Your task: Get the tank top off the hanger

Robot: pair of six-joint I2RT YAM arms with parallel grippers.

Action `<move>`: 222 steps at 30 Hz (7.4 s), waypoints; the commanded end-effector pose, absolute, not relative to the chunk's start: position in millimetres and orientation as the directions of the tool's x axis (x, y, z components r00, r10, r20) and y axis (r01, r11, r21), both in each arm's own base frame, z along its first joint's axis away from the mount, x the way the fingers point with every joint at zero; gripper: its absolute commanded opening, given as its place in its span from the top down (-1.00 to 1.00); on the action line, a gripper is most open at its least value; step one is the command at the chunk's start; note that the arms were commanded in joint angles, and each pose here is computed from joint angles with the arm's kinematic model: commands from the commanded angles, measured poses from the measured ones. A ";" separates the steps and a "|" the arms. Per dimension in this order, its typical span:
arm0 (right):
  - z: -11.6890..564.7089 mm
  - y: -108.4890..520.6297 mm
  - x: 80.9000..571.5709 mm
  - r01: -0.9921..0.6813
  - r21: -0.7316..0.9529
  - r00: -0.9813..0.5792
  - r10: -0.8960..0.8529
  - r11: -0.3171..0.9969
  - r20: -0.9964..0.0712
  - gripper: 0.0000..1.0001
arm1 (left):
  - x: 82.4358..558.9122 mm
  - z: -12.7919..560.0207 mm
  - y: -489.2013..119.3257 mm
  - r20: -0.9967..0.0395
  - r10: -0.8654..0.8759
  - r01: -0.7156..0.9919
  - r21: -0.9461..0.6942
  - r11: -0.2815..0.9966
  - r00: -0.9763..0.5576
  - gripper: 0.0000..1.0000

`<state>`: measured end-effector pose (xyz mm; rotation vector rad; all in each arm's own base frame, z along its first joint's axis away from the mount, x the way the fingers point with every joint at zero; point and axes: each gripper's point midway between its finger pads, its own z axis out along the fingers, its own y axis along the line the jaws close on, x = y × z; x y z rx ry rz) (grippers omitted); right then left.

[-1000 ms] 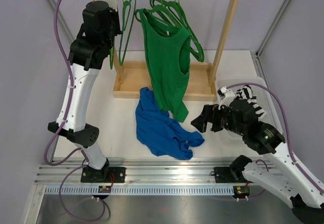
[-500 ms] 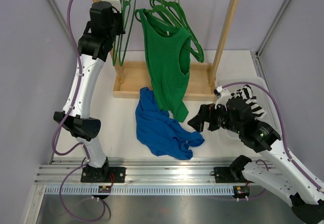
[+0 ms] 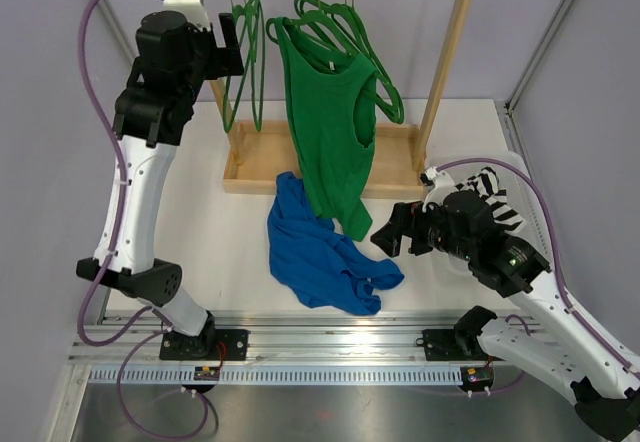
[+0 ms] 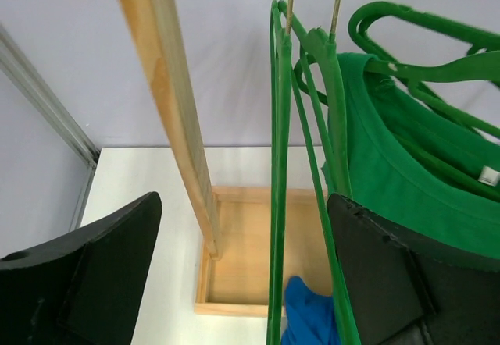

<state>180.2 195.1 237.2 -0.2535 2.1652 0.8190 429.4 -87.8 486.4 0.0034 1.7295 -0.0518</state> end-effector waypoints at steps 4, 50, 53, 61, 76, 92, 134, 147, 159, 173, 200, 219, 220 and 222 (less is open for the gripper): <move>260.9 183.0 187.3 -0.407 0.448 -0.606 0.132 0.796 -0.785 -0.99 | 354.9 533.6 -106.8 -0.989 -0.144 0.109 -0.148 0.983 -0.046 -0.89; 247.4 184.9 152.9 -0.421 0.559 -0.670 0.170 0.714 -0.722 -0.99 | 477.3 490.2 -275.1 -0.953 -0.303 0.097 -0.302 0.948 -0.004 -0.53; 248.1 184.7 152.6 -0.421 0.559 -0.670 0.170 0.714 -0.722 -0.99 | 474.7 489.4 -267.7 -0.963 -0.271 0.075 -0.271 0.960 -0.011 -0.31; 249.7 189.8 154.4 -0.428 0.569 -0.675 0.171 0.703 -0.718 -0.99 | 457.2 500.2 -245.0 -0.977 -0.213 0.043 -0.213 0.976 -0.003 0.10; 255.3 190.2 153.7 -0.429 0.577 -0.673 0.180 0.696 -0.717 -0.99 | 456.6 484.6 -234.7 -0.982 -0.177 0.071 -0.182 0.981 -0.071 -0.05; 233.0 211.0 165.0 -0.426 0.582 -0.731 0.116 0.693 -0.673 -0.99 | 384.6 549.3 -215.8 -0.961 -0.274 0.242 -0.271 0.932 -0.018 -0.98; 201.0 318.3 190.0 -0.513 0.085 -0.511 -0.225 0.854 -0.830 1.00 | 198.8 329.1 -6.9 -0.981 -0.185 -0.135 -0.177 0.975 -0.051 -0.98; 432.4 169.1 194.4 -0.318 0.103 -0.205 0.038 0.943 -0.978 1.00 | 201.4 321.6 -8.3 -0.984 -0.164 -0.138 -0.153 0.978 -0.066 -0.98; 493.2 23.2 184.0 0.073 0.083 -0.056 0.087 0.994 -0.995 1.00 | 198.4 322.9 -6.7 -0.982 -0.182 -0.134 -0.174 0.976 -0.054 -0.98; 461.4 32.0 193.4 0.188 -0.059 -0.085 -0.044 0.980 -0.995 1.00 | 198.4 324.1 -14.7 -0.978 -0.195 -0.095 -0.188 0.978 -0.069 -0.98; 142.2 -39.2 343.3 0.548 -0.112 -0.666 0.351 0.829 -0.658 1.00 | 195.6 366.5 -57.5 -0.961 -0.240 0.114 -0.256 0.960 -0.139 -0.98; 282.9 -65.4 290.1 0.612 0.035 -0.395 0.343 0.790 -0.852 -0.99 | 259.0 532.8 -178.8 -0.935 -0.332 0.379 -0.355 0.854 -0.128 -0.98; 295.9 -57.4 281.6 0.574 0.094 -0.361 0.355 0.813 -0.862 -0.99 | 263.8 536.8 -185.2 -0.938 -0.325 0.379 -0.346 0.858 -0.122 -0.98; 299.5 -26.7 279.6 0.431 0.207 -0.374 0.383 0.878 -0.845 -0.99 | 283.2 548.3 -203.9 -0.946 -0.312 0.365 -0.322 0.873 -0.087 -0.98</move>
